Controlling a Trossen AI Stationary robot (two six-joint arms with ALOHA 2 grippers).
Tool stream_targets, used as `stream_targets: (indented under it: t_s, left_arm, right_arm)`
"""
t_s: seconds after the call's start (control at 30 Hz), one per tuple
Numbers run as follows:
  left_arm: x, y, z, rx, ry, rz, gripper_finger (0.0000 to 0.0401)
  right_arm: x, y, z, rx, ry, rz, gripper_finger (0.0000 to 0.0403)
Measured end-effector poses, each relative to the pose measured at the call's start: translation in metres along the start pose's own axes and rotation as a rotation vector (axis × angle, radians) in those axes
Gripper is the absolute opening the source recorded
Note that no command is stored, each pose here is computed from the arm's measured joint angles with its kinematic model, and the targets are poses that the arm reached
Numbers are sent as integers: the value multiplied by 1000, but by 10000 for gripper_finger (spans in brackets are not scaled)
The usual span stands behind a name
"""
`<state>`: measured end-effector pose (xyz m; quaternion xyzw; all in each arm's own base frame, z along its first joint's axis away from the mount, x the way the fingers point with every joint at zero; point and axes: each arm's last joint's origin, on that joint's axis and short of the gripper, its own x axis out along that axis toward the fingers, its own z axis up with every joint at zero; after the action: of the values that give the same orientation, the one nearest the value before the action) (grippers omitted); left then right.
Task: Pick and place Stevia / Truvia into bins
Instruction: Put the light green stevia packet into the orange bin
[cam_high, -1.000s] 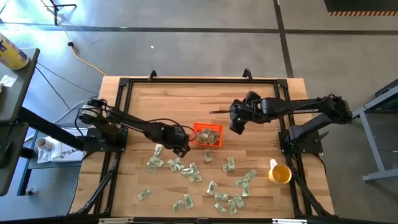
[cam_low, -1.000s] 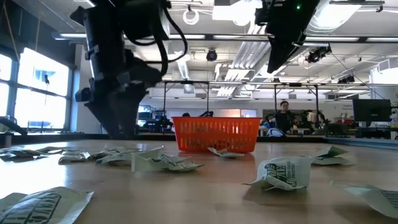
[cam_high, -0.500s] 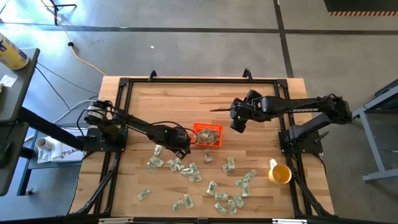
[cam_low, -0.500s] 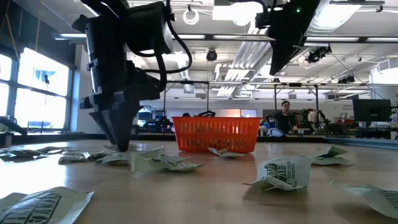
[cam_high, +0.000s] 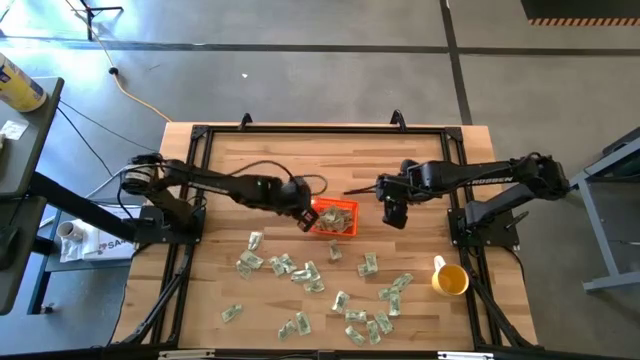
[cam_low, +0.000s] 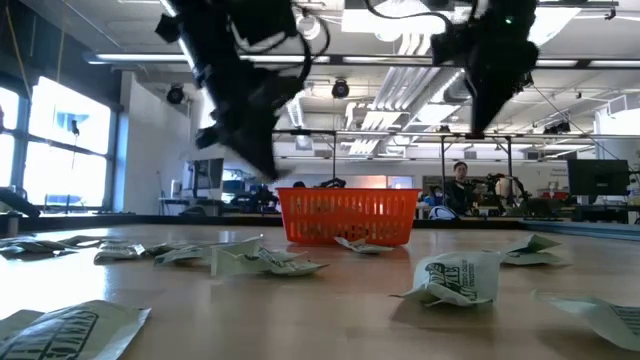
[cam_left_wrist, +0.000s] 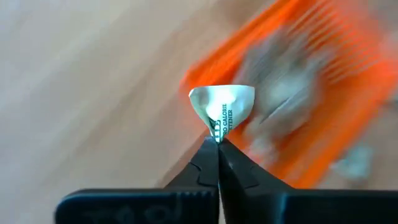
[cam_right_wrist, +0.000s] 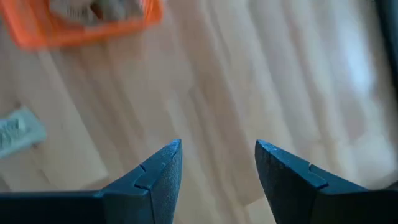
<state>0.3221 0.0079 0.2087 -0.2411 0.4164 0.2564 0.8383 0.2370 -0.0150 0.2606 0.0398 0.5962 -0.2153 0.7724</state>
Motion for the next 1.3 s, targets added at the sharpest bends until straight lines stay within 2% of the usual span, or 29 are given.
stream_targets:
  t_s: [0.17,0.23,0.27,0.3,0.37,0.43,0.5,0.6,0.73,0.87,1.1,1.2,1.3]
  left_arm:
    - [-13,-21,25,198,-102,-178,22]
    - [-8,-27,30,261,-126,-190,31]
    - [-3,-24,29,282,-93,-178,40]
    - [3,-21,27,296,-51,-187,49]
    - [14,-22,32,293,-29,-283,67]
    - [22,-21,33,286,4,-356,82]
    - [30,-22,33,296,5,-382,93]
    - [36,-24,34,331,-36,-370,107]
    - [31,-25,35,309,-34,-351,124]
    - [-1,-34,42,295,-60,-380,132]
    - [-52,-48,26,344,-90,-287,121]
    - [-64,-48,12,352,-40,-229,117]
    - [-70,-49,0,376,-4,-179,115]
  right_arm:
    - [24,5,-29,71,53,105,192]
    - [30,11,-37,94,39,187,192]
    - [31,15,-40,94,28,229,192]
    - [32,20,-42,87,17,273,192]
    - [31,28,-45,52,1,329,192]
    - [32,37,-51,-5,3,353,193]
    - [33,46,-59,-92,12,370,193]
    - [35,58,-71,-203,28,428,194]
    - [35,75,-78,-268,-5,474,194]
    - [35,92,-79,-368,-94,486,191]
    - [49,129,-77,-607,-222,528,190]
    - [58,142,-80,-740,-272,477,187]
    - [66,147,-82,-795,-291,329,184]
